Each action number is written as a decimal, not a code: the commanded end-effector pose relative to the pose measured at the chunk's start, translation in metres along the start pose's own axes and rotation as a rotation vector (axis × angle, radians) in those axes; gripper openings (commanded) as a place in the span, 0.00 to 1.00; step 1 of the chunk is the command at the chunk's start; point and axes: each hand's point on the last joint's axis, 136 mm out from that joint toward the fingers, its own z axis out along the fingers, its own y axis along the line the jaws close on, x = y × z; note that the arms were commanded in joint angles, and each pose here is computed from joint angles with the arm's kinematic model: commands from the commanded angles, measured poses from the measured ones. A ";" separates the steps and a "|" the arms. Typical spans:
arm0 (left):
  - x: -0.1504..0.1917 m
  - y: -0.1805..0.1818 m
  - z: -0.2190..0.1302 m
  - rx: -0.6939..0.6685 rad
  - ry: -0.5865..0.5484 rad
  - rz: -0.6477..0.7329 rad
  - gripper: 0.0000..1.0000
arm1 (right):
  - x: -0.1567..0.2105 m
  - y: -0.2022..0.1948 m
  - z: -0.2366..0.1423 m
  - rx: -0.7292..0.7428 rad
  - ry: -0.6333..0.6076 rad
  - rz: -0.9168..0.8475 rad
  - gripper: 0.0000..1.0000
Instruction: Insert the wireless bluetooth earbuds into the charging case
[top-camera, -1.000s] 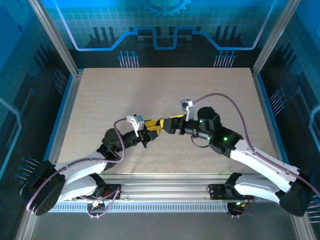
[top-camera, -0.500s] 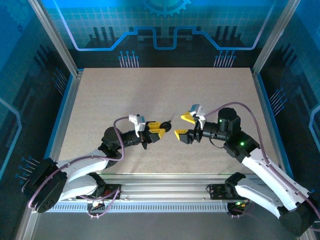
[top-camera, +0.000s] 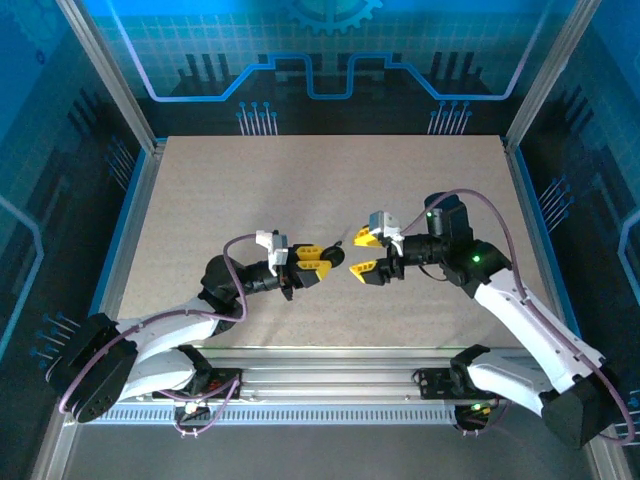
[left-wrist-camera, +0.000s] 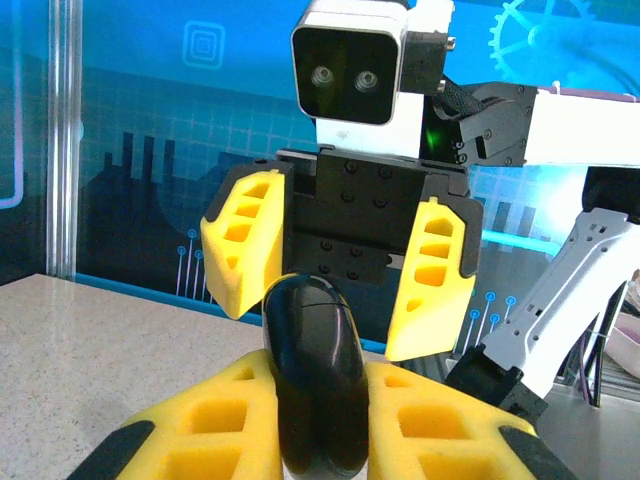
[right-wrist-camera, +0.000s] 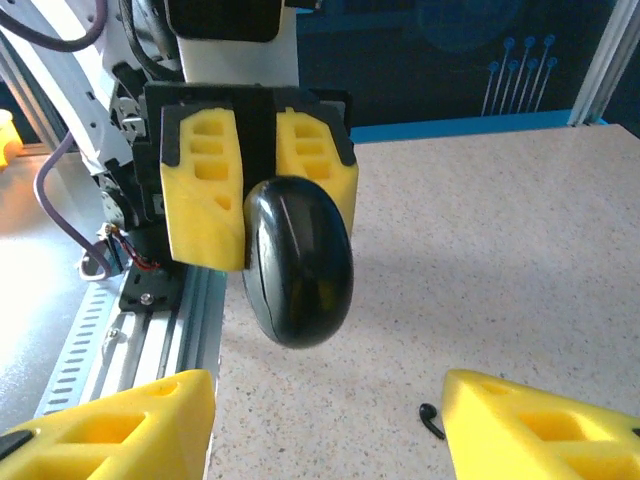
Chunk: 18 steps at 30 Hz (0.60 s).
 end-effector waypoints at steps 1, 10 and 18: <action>-0.016 -0.011 0.004 0.053 -0.045 0.029 0.19 | -0.008 0.014 0.003 -0.082 -0.002 -0.042 0.60; -0.017 -0.011 0.003 0.055 -0.048 0.025 0.19 | -0.019 0.025 0.014 -0.171 0.006 -0.082 0.52; -0.017 -0.012 0.002 0.055 -0.048 0.025 0.19 | -0.022 0.031 0.020 -0.209 0.004 -0.092 0.42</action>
